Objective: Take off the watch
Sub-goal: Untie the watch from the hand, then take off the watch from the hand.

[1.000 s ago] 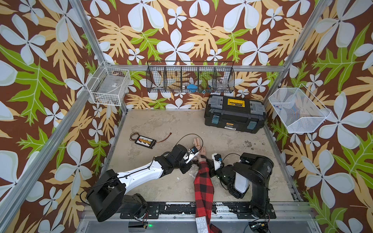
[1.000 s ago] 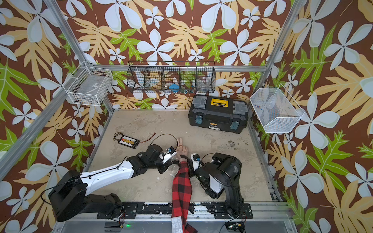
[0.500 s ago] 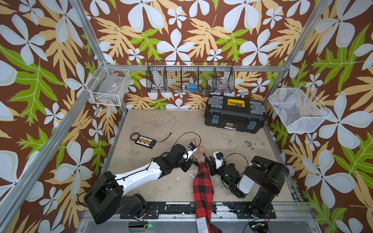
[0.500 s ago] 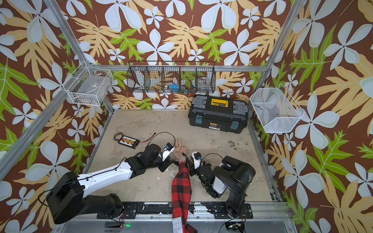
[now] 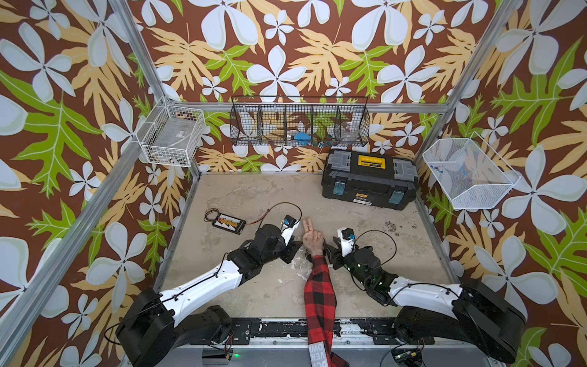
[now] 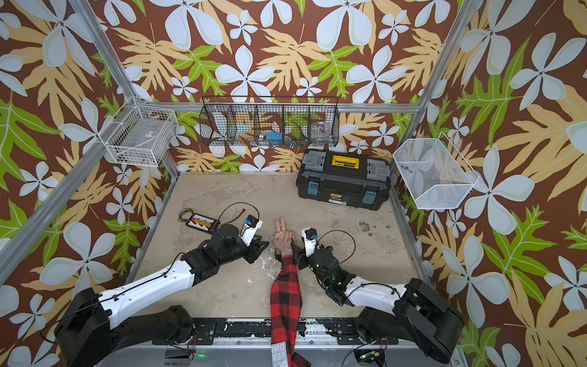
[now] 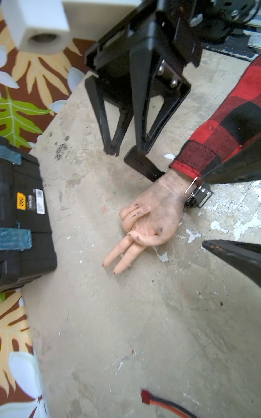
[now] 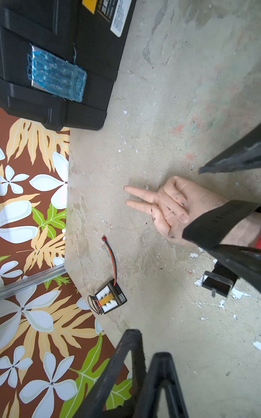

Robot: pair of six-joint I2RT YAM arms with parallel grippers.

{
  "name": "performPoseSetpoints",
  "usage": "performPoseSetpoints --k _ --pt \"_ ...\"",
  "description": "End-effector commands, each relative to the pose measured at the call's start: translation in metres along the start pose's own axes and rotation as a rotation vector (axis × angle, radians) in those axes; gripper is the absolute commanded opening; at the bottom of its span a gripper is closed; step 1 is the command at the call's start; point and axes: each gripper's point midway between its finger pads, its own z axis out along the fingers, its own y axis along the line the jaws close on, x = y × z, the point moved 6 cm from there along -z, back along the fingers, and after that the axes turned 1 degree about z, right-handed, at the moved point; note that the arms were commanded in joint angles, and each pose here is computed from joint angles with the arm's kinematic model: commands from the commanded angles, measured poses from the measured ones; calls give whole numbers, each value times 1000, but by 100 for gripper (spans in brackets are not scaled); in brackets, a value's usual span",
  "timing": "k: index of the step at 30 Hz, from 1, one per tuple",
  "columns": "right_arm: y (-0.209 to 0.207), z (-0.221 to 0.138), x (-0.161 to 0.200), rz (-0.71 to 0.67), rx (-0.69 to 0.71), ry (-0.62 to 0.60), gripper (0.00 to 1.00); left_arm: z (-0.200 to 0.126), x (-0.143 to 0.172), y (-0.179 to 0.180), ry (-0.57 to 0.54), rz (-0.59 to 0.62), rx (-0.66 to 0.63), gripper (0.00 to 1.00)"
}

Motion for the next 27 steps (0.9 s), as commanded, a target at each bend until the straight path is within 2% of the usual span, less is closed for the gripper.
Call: performPoseSetpoints --k 1,5,11,14,19,27 --pt "-5 -8 16 46 58 182 52 -5 -2 11 -14 -74 -1 43" --pt "4 -17 10 106 64 280 52 -5 0 22 -14 -182 9 44" --pt "21 -33 10 213 71 424 52 5 5 20 43 -370 35 44" --pt "28 -36 14 229 80 509 59 8 9 21 60 -426 29 44" --pt "46 -38 23 158 103 598 80 6 18 27 65 -431 -23 44" --pt "59 0 33 67 136 680 87 1 22 33 67 -455 -92 45"
